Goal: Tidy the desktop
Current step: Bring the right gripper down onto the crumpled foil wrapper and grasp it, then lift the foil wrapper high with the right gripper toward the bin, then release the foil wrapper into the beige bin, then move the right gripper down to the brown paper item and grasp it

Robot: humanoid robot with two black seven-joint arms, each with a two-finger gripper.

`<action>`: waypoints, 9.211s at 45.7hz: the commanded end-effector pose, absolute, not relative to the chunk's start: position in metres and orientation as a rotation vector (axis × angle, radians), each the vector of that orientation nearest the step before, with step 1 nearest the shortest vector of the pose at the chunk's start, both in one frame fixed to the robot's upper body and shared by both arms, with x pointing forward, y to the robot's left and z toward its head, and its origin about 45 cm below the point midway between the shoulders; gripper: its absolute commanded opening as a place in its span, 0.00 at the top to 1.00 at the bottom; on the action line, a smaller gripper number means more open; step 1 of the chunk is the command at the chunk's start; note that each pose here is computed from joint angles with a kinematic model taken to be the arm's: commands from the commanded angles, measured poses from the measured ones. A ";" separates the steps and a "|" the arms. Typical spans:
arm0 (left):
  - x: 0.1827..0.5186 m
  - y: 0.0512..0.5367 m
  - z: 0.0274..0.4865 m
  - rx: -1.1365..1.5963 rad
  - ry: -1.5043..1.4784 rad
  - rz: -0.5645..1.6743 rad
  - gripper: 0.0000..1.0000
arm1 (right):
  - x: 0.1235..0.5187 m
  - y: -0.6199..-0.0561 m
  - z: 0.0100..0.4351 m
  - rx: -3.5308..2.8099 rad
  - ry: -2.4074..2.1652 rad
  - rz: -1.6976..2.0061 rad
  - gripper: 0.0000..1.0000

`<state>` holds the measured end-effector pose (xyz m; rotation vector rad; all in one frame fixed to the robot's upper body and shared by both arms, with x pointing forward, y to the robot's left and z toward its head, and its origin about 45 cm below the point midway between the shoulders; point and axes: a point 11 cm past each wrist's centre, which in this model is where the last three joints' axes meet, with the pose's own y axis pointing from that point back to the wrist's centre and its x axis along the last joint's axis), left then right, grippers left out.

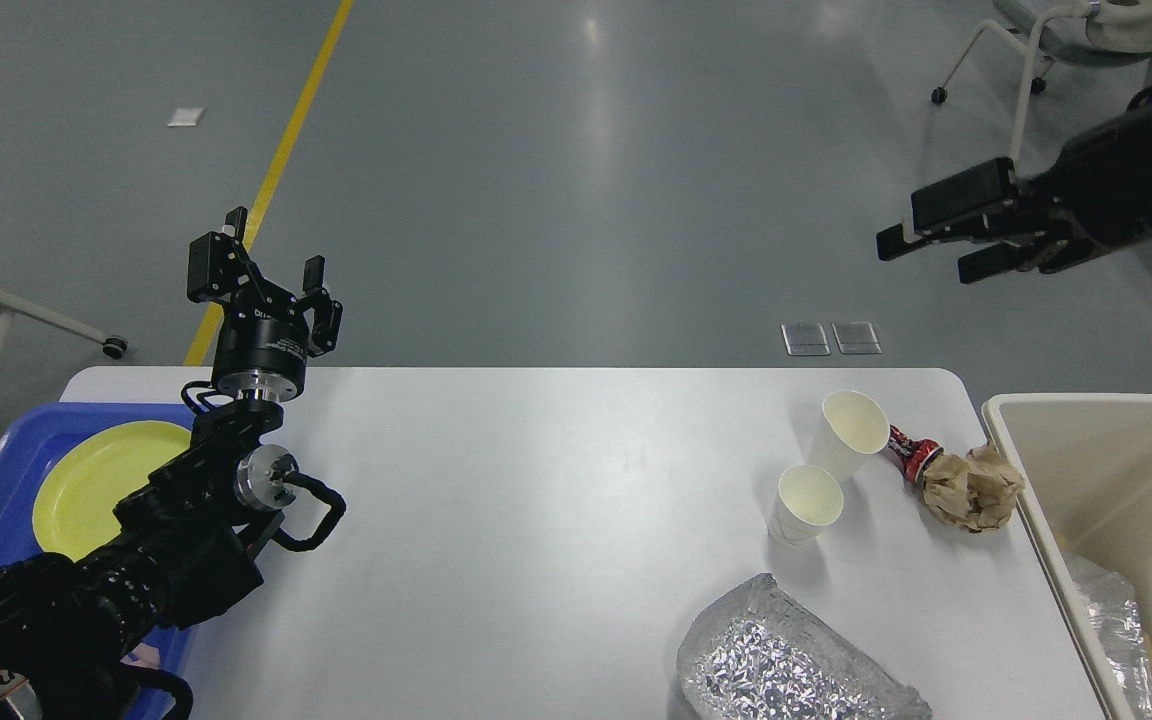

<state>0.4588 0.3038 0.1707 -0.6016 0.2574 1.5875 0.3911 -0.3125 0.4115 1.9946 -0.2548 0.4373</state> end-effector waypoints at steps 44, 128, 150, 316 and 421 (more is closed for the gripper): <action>0.459 0.304 0.171 -0.602 0.258 1.587 0.00 | 0.305 -0.199 0.235 1.987 0.322 0.450 0.00; 0.459 0.304 0.171 -0.602 0.258 1.587 0.00 | 0.279 -0.285 0.086 1.790 0.222 0.435 1.00; 0.459 0.304 0.171 -0.602 0.258 1.587 0.00 | 0.329 -0.293 0.324 1.887 0.113 0.570 1.00; 0.459 0.304 0.171 -0.602 0.258 1.587 0.00 | 0.360 -0.243 0.362 1.955 -0.132 0.497 0.00; 0.459 0.304 0.171 -0.602 0.258 1.587 0.00 | 0.328 -0.441 0.054 1.468 -0.472 0.332 1.00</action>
